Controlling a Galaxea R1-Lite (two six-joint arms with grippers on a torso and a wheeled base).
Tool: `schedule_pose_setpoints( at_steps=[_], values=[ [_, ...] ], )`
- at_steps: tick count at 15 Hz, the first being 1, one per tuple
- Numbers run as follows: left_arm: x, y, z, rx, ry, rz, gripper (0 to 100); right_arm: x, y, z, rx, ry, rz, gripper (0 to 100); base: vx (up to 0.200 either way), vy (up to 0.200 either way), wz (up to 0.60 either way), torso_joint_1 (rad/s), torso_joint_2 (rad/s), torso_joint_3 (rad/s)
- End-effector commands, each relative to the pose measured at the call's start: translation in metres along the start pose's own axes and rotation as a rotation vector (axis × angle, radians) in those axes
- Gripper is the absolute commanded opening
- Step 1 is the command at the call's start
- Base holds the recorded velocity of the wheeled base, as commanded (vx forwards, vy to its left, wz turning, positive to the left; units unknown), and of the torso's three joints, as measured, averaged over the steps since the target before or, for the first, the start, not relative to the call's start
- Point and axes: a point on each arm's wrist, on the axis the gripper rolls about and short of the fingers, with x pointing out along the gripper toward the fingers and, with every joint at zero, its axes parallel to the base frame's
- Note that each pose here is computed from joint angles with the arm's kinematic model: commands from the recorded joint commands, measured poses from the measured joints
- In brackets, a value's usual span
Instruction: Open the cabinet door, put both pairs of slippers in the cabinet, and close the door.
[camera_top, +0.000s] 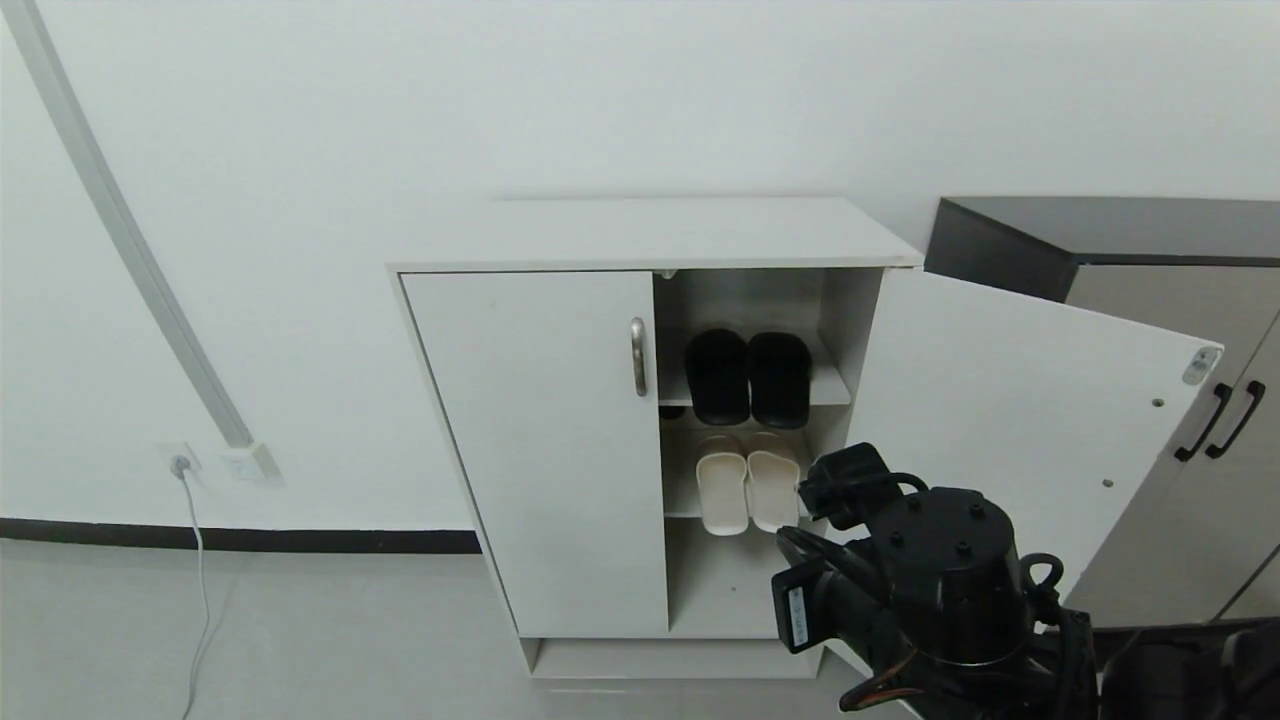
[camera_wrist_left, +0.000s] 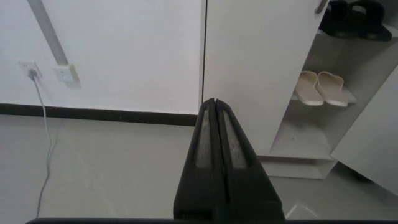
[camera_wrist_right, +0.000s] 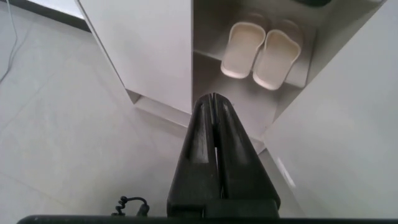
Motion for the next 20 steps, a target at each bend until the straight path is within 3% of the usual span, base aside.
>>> schedule_pose_setpoints(
  at_steps=[1,20],
  values=[
    [0.0001,0.0,0.0,0.0,0.001,0.0,0,-0.0016,-0.0004,0.0023,0.004,-0.008,0.001,0,0.0,0.0,0.0,0.139,-0.47,-0.325],
    [0.0,0.0,0.0,0.012,0.0,0.0,0,0.0004,-0.009,-0.0007,0.005,0.006,-0.031,0,0.0,0.0,0.0,0.202,-0.52,-0.32]
  ],
)
